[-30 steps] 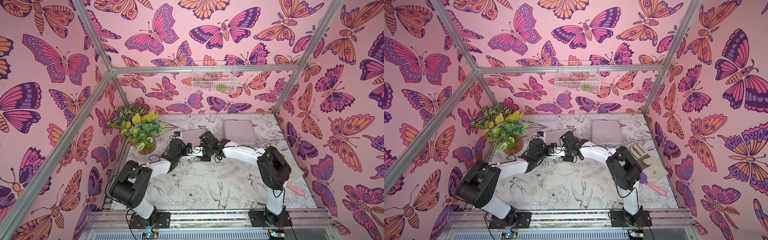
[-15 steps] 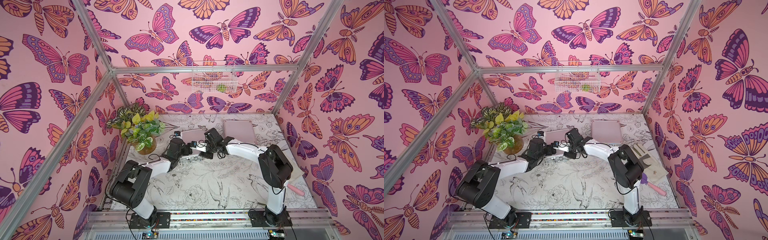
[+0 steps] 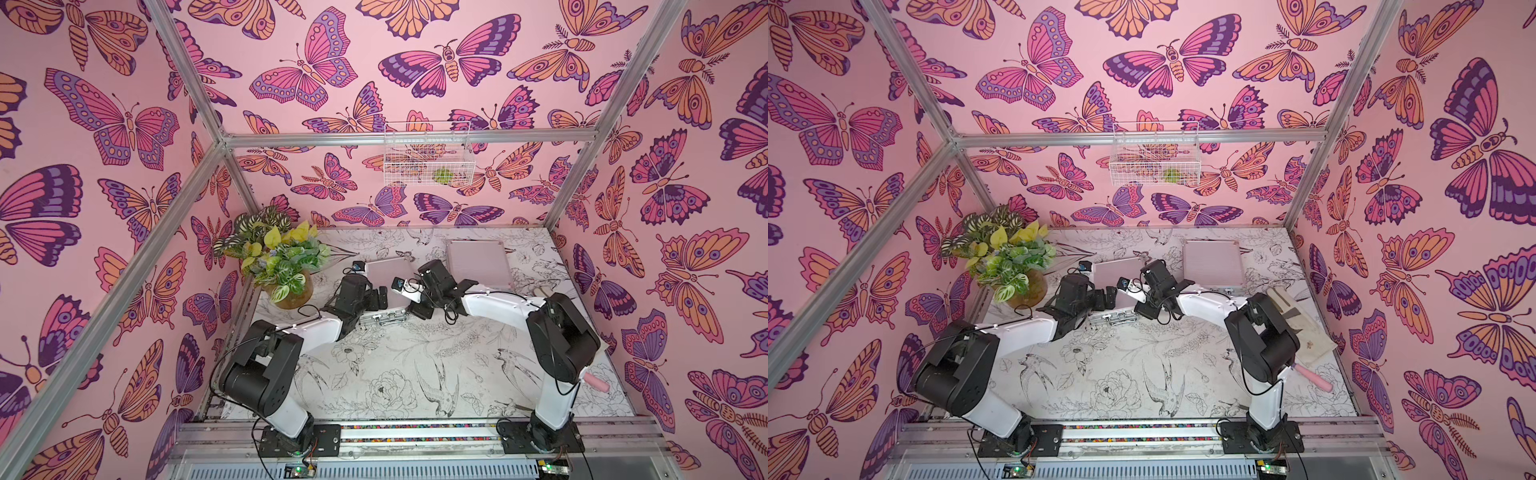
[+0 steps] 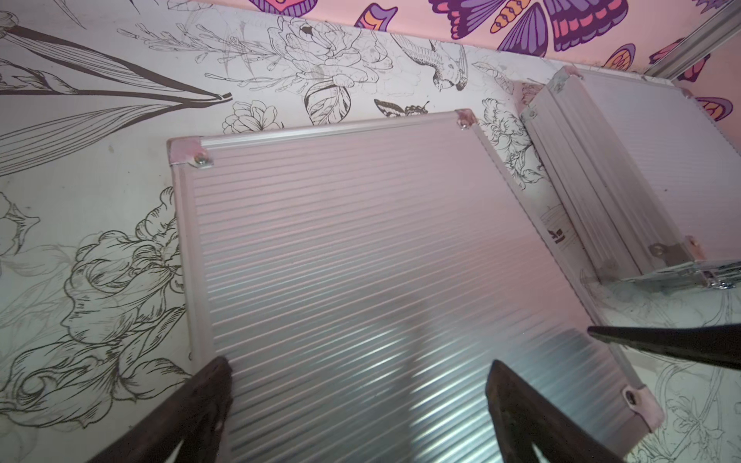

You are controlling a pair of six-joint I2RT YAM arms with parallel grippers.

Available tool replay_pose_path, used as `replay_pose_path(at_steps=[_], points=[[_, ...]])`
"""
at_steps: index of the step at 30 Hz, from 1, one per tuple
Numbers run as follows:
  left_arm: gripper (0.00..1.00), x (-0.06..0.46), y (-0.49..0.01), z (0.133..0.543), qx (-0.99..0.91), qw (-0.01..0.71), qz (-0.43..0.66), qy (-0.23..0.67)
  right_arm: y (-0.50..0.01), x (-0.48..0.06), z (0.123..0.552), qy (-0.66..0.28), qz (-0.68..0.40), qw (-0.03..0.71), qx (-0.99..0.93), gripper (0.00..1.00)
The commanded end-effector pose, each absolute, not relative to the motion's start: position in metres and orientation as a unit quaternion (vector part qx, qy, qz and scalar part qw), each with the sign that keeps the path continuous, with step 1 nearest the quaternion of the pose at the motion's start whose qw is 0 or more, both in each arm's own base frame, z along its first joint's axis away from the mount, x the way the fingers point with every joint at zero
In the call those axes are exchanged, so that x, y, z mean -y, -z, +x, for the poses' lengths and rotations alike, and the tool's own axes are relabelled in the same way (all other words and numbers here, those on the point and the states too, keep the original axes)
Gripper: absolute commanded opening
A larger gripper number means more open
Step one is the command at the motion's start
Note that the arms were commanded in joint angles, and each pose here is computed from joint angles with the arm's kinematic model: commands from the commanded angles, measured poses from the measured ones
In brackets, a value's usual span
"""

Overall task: Close the poker set cases
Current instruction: Fasten the fastener on the poker set case, then reset both arms

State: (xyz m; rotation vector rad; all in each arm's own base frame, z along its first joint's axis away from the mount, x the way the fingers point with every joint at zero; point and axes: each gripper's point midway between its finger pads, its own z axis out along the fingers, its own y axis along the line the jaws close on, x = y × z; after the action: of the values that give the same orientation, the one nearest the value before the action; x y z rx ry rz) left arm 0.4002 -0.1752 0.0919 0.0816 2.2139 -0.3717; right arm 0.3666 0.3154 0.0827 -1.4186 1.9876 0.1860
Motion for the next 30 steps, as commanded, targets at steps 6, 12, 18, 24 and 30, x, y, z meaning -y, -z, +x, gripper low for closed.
replay_pose_path(at_steps=[6, 12, 18, 24, 30], points=[[1.00, 0.157, -0.079, 0.374, -0.919, 0.375, 0.071, 0.101, -0.136, -0.283, 0.381, -0.073, -0.419, 0.413, -0.806, 0.99], [1.00, 0.152, -0.104, 0.359, -0.904, 0.409, 0.074, 0.101, -0.146, -0.229, 0.377, -0.076, -0.299, 0.429, -0.849, 0.99], [1.00, 0.136, -0.124, 0.335, -0.895, 0.435, 0.058, 0.078, -0.142, -0.152, 0.369, -0.020, -0.175, 0.440, -0.881, 0.99], [1.00, 0.108, -0.120, 0.316, -0.894, 0.446, 0.042, 0.028, -0.141, -0.091, 0.361, 0.014, -0.094, 0.457, -0.885, 0.99], [1.00, 0.097, -0.125, 0.310, -0.888, 0.458, 0.031, 0.014, -0.135, -0.039, 0.370, -0.001, -0.006, 0.474, -0.880, 0.99]])
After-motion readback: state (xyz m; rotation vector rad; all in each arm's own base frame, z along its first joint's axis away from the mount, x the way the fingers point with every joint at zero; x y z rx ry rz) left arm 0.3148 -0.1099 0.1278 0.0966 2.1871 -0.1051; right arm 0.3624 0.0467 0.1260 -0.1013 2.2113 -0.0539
